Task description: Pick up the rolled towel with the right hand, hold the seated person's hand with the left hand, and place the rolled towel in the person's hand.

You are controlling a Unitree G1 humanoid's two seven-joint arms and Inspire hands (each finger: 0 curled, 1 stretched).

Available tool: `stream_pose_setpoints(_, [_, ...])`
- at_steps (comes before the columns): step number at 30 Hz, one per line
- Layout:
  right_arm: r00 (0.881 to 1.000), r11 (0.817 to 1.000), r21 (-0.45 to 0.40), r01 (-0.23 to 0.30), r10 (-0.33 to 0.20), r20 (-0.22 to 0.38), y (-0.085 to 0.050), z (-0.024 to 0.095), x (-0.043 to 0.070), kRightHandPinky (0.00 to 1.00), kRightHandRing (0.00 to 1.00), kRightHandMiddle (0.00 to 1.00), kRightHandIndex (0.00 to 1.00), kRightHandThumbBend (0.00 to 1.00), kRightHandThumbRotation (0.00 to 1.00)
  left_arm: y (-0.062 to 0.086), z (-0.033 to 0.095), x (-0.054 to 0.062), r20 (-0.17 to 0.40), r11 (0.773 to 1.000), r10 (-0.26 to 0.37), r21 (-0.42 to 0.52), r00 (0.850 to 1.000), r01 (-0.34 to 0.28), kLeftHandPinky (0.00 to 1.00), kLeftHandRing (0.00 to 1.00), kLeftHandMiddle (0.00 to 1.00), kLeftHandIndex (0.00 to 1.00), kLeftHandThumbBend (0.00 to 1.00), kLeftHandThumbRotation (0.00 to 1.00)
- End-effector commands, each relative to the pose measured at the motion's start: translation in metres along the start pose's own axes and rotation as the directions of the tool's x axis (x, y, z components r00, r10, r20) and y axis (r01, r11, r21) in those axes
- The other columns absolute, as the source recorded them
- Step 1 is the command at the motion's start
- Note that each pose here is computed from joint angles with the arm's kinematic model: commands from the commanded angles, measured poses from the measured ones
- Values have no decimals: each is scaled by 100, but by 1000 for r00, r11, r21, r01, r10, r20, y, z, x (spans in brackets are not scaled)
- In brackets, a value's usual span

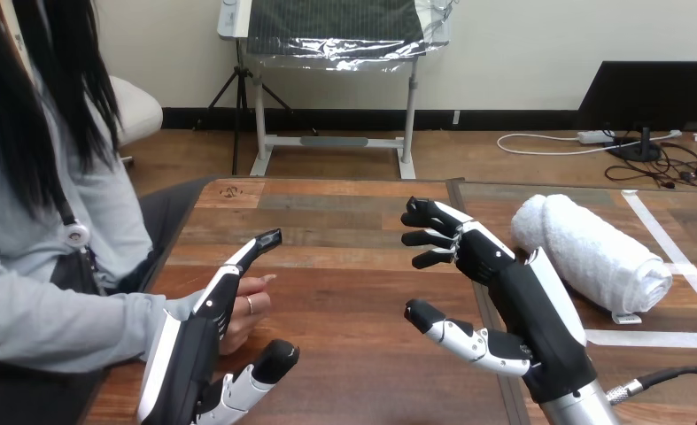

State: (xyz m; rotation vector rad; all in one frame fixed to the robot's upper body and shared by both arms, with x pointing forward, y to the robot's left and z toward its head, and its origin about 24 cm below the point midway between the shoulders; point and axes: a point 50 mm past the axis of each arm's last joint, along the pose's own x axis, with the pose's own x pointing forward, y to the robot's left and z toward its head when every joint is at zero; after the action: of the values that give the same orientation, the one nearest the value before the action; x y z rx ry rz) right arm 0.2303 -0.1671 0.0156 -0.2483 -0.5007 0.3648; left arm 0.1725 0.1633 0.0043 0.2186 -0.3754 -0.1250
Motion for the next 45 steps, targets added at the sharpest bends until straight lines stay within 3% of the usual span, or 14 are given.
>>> stream_pose_setpoints(1, [997,1000,-10,19,-18,75,-7,10,14,66,79,84,86,57,36,2,9,13,71,1000,7,4,997,-7,100,93,89,85,99,86])
stream_pose_setpoints(45, [995,1000,-8,28,-27,95,0,13,14,65,79,84,85,58,30,9,11,7,71,1000,10,24,997,-12,90,91,89,86,100,84])
